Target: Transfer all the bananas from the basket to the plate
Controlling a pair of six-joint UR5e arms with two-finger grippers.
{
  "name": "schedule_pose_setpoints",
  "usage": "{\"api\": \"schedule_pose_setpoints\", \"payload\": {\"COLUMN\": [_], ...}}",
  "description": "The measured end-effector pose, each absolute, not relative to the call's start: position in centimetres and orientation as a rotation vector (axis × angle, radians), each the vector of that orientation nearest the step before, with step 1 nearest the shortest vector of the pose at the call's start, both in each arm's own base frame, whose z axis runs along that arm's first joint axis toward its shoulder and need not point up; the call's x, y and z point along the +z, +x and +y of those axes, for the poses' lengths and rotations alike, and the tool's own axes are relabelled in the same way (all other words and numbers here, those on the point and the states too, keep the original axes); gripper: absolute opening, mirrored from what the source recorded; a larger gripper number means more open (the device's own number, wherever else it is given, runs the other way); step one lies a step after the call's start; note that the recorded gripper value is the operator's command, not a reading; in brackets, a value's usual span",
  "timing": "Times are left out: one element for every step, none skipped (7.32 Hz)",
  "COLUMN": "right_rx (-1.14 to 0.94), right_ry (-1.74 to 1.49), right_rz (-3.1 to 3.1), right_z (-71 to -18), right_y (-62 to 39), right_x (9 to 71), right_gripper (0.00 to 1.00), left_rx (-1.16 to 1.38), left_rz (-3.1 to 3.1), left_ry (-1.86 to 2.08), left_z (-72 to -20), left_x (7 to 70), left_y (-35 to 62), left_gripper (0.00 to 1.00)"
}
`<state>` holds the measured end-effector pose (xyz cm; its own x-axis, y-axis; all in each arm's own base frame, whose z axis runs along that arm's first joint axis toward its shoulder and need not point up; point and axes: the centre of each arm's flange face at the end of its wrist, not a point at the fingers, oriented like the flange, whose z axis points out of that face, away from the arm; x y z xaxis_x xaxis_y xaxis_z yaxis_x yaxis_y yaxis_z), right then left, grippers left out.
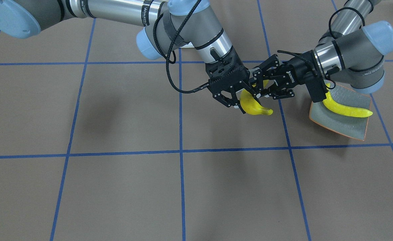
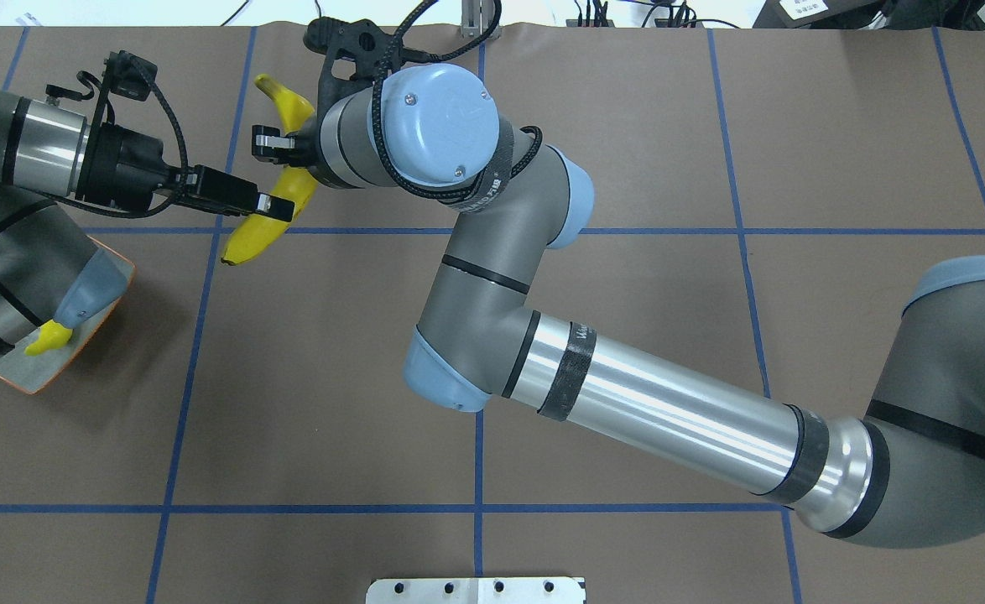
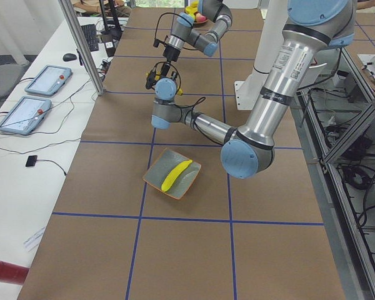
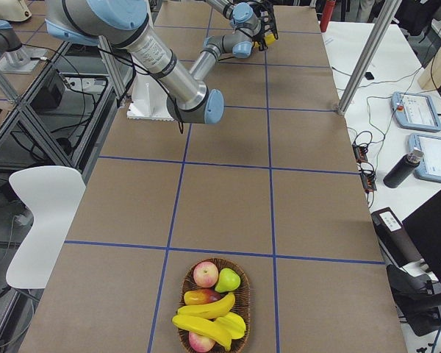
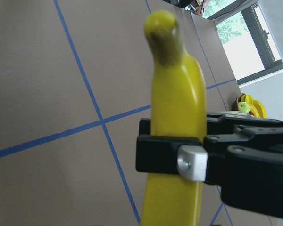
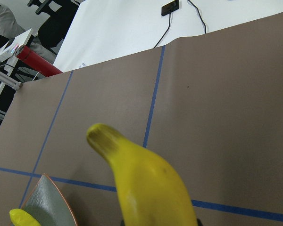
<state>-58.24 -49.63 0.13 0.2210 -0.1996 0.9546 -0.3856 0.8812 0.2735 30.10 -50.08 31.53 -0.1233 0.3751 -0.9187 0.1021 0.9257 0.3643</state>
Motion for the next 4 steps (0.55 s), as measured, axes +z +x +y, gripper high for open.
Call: {"api": "schedule_pose_setpoints", "payload": {"right_rx": [0.136, 0.138, 0.142, 0.147], "right_ry": [0.519, 0.525, 0.533, 0.543], "right_rz": [-1.367, -1.377, -1.389, -1.398], "right_z": [-49.5, -49.5, -49.5, -49.4], "right_y": [-58.2, -57.7, -56.8, -55.3], "right_x": [0.2, 0.0, -0.2, 0.5], "right_gripper": [1.0, 1.0, 1.0, 1.0], "left_rx": [0.24, 0.234, 0.231, 0.222], "left_rz": [1.689, 1.683, 1.68, 1.672], "left_ry": [0.361, 0.351, 0.346, 0.338], "left_z": [-50.1, -50.1, -50.1, -50.1], "left_x": [31.7, 32.2, 32.4, 33.0], "left_y": [30.1, 30.1, 30.1, 30.0], "left_gripper": [0.0, 0.0, 0.0, 0.0]}}
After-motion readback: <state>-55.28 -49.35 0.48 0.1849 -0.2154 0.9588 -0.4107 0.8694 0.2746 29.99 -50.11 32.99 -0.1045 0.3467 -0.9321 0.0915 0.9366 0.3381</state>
